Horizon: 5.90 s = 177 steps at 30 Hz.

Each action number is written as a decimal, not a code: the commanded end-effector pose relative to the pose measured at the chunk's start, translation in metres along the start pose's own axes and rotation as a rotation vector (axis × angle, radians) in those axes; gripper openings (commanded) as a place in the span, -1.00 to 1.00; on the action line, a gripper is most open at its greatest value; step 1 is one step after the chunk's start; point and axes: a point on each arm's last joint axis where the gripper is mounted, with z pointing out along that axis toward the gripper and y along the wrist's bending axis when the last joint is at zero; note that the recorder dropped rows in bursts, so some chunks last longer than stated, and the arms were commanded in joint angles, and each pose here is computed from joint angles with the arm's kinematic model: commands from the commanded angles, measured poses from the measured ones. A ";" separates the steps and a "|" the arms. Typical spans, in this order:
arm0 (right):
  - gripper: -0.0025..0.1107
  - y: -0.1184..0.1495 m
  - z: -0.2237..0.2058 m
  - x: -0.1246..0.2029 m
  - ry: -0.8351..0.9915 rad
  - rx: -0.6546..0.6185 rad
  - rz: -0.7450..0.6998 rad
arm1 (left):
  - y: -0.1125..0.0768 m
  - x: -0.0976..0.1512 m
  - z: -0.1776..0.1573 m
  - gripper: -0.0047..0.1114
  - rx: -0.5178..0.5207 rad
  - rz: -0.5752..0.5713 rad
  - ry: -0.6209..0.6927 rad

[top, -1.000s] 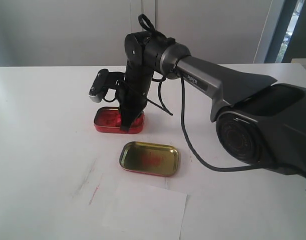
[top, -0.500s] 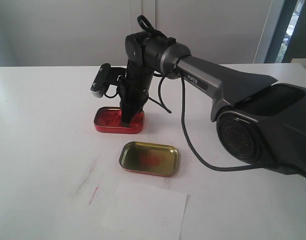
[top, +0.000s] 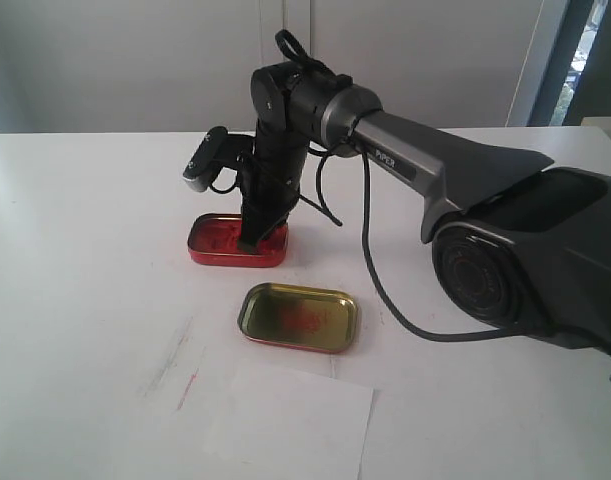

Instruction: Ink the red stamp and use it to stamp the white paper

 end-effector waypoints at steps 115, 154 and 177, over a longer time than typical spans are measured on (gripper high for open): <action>-0.96 -0.015 -0.002 0.007 0.040 0.030 0.189 | 0.000 0.003 0.001 -0.92 0.000 -0.007 0.012; -0.96 -0.020 -0.029 0.003 0.013 0.076 0.138 | 0.000 0.003 0.001 -0.92 0.000 -0.007 0.012; -0.96 -0.021 -0.038 0.001 -0.003 0.084 0.148 | 0.000 0.003 0.001 -0.92 0.000 -0.007 0.012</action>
